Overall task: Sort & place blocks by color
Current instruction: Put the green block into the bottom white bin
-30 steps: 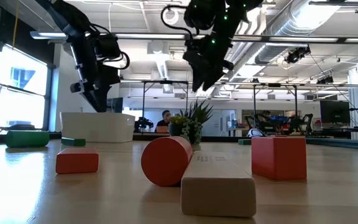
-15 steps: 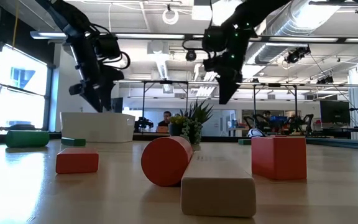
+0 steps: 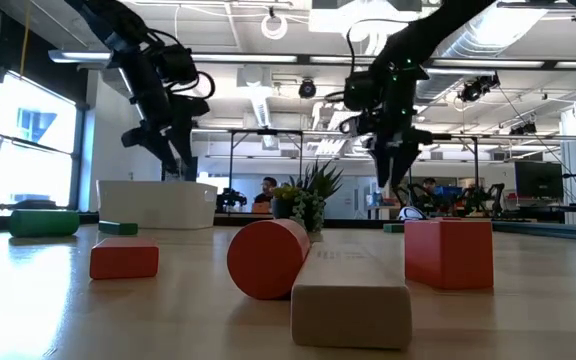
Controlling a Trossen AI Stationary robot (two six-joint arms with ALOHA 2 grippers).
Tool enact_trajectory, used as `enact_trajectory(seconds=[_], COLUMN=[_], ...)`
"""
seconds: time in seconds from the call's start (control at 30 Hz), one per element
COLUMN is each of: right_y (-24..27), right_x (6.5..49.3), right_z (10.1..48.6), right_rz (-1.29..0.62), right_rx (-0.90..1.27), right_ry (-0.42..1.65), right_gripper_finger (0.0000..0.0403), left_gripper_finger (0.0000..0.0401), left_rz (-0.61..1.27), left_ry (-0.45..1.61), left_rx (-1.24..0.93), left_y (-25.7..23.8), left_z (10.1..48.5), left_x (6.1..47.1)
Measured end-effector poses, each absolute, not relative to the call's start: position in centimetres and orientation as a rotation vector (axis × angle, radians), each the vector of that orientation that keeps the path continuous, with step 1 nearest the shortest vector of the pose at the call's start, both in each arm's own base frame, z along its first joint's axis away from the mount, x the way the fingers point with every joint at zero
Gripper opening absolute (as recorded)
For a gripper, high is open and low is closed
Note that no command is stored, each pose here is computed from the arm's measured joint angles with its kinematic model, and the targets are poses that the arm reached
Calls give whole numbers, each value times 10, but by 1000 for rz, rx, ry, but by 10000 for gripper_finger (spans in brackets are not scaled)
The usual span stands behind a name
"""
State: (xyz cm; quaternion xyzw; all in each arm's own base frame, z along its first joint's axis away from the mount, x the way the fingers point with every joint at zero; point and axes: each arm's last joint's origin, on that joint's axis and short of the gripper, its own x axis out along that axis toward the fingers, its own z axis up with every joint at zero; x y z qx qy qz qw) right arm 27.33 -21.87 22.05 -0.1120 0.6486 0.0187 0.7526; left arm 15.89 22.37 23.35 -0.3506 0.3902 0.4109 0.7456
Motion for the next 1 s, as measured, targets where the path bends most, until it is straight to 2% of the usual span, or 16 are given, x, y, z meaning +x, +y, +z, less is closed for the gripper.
enact_trajectory(seconds=[0.13, 0.6, 1.0], right_y=[-220, -214, -218], right_x=[273, 262, 265], right_z=[210, 169, 144], right_rz=[45, -14, -62], right_rx=[-333, -365, -291], right_ry=[1427, 1462, 1513], right_gripper_finger=[227, 227, 227], left_gripper_finger=[173, 172, 172], left_rz=[903, 899, 899], left_ry=[824, 805, 806], left_rx=[-724, -682, -682], left_y=[228, 231, 231], left_z=[246, 255, 255], left_x=[162, 164, 164])
